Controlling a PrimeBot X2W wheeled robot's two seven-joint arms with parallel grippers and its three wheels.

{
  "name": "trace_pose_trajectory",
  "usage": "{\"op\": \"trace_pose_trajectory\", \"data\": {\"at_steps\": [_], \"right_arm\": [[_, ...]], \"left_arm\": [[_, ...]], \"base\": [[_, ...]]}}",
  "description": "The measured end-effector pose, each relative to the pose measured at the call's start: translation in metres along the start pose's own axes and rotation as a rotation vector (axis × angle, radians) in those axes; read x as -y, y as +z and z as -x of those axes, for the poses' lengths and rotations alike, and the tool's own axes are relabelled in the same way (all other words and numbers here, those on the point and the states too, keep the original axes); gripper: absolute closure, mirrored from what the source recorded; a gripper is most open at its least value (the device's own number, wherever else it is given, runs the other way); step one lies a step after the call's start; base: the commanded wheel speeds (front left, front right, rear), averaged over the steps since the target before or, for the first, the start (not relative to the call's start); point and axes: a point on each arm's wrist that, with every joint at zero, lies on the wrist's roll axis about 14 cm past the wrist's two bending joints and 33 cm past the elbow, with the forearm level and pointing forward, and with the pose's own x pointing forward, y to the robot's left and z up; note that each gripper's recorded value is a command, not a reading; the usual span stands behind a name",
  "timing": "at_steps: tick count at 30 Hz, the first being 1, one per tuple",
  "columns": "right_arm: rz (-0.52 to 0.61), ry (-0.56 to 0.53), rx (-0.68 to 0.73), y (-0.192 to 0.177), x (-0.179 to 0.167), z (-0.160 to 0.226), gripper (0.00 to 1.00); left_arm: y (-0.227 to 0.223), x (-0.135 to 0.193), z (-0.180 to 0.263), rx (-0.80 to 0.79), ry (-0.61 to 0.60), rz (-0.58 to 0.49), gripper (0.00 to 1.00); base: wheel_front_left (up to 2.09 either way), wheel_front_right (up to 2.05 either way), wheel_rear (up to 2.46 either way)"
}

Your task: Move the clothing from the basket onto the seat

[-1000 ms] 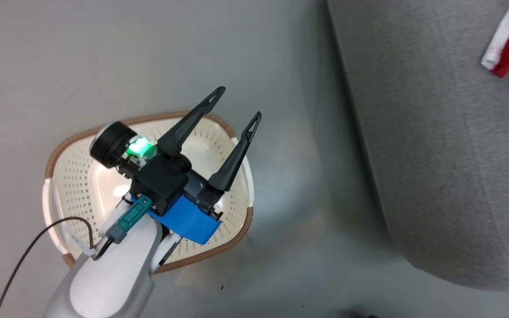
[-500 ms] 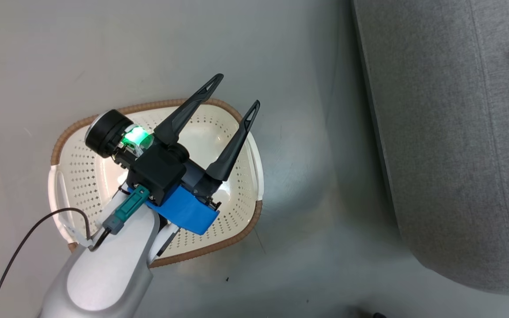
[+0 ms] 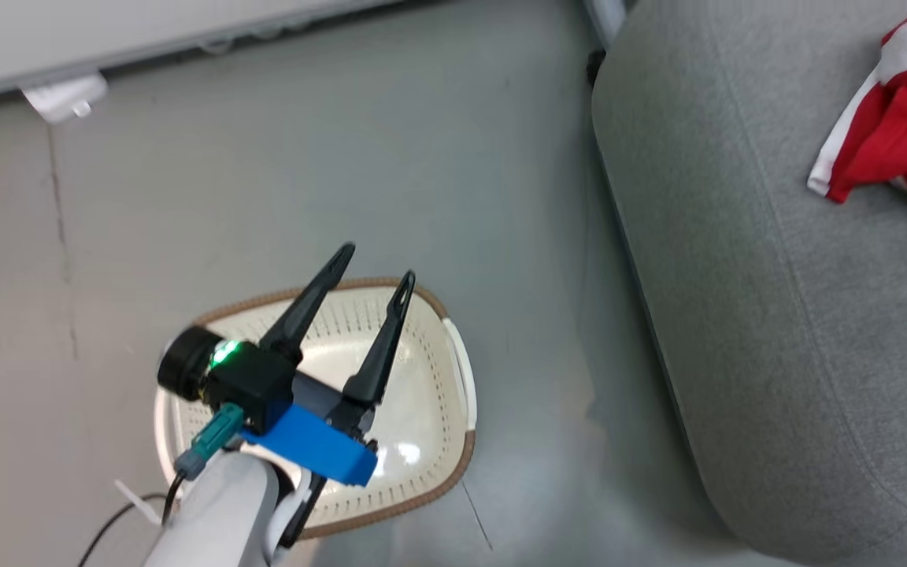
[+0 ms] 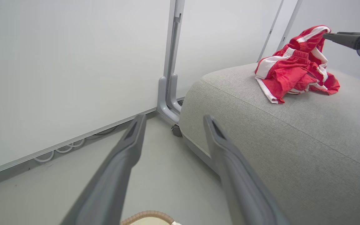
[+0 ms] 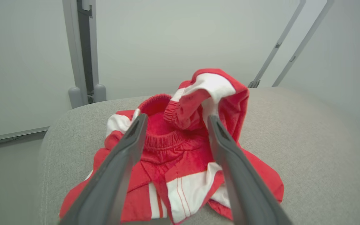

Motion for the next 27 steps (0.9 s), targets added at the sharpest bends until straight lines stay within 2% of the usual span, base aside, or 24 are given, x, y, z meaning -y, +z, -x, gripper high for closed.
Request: {"op": "trace_pose_trajectory", "data": {"at_steps": [7,15,27], "right_arm": [[-0.033,0.121,0.073,0.017,-0.028,0.048,0.0],[-0.07,0.27,0.156,0.031,-0.08,0.106,0.0],[-0.165,0.442,0.198,0.033,-0.152,0.176,0.0]], "left_arm": [[0.026,-0.003,0.044,0.024,0.117,-0.001,0.0],[0.056,-0.01,0.091,0.089,0.239,-0.009,0.0],[0.08,-0.049,0.163,0.168,0.472,-0.007,0.0]], "base": [[0.0,0.0,0.0],[0.0,0.0,0.0],[0.0,0.0,0.0]]}}
